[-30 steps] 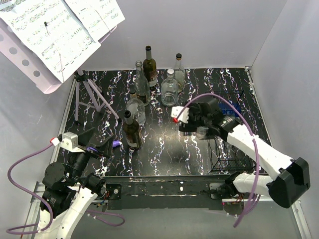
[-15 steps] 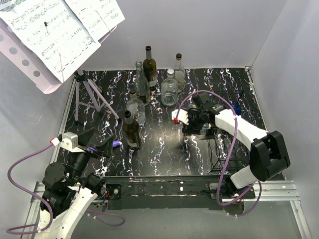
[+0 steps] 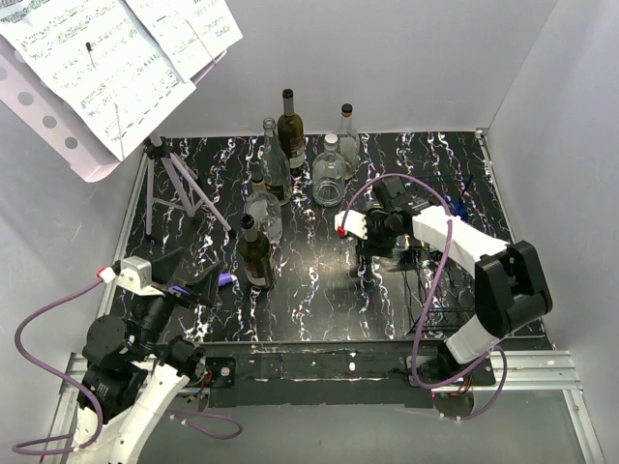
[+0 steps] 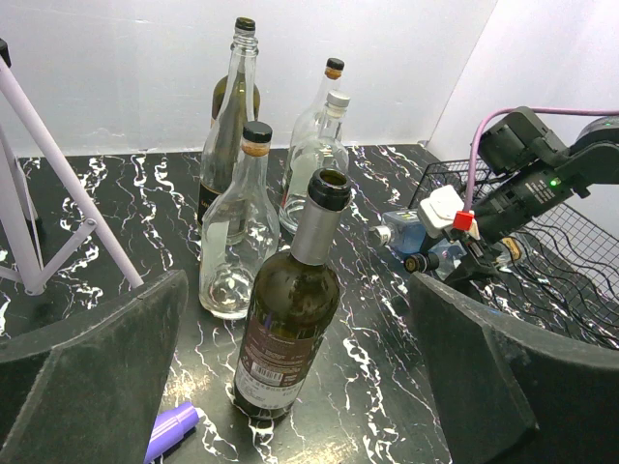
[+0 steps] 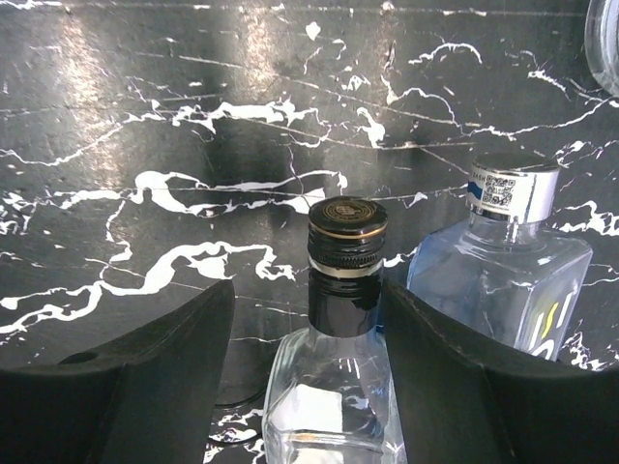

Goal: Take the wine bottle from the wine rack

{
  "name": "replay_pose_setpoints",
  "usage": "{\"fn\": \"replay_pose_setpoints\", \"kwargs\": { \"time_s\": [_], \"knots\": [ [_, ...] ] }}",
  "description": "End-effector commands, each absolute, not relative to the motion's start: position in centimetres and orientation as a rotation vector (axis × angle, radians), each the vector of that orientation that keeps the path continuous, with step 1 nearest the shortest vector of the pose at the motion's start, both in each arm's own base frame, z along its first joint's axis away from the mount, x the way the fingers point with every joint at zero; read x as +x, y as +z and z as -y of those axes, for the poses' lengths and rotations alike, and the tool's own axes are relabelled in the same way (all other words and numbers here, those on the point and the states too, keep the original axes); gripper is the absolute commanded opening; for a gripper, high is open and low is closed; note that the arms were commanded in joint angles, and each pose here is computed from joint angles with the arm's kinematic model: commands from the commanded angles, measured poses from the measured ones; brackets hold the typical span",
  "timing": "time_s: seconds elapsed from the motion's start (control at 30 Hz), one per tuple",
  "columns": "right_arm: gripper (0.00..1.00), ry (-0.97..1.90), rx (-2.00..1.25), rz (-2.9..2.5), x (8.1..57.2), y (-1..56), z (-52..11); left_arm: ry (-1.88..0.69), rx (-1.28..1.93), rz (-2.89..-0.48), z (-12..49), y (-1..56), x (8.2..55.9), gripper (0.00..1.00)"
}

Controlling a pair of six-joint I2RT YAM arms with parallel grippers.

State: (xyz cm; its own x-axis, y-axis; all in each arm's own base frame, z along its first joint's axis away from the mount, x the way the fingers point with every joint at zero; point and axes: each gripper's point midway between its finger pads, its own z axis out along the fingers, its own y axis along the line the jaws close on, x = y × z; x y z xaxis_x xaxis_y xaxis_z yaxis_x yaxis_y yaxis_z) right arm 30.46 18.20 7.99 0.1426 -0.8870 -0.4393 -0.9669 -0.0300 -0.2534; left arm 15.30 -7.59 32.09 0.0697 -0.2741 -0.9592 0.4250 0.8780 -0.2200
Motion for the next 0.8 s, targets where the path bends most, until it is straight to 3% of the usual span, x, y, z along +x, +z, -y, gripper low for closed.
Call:
{"fn": "replay_pose_setpoints", "kwargs": {
  "time_s": [0.0, 0.77],
  "knots": [
    [0.69, 0.147, -1.968, -1.739, 32.4, 8.5, -18.0, -0.533, 0.141, -1.414, 7.8, 32.3, 15.4, 0.98],
    [0.63, 0.050, -1.998, -1.752, 34.7, 5.5, -16.7, -0.527, 0.141, -1.423, 7.9, 32.2, 15.6, 0.98]
  ]
}}
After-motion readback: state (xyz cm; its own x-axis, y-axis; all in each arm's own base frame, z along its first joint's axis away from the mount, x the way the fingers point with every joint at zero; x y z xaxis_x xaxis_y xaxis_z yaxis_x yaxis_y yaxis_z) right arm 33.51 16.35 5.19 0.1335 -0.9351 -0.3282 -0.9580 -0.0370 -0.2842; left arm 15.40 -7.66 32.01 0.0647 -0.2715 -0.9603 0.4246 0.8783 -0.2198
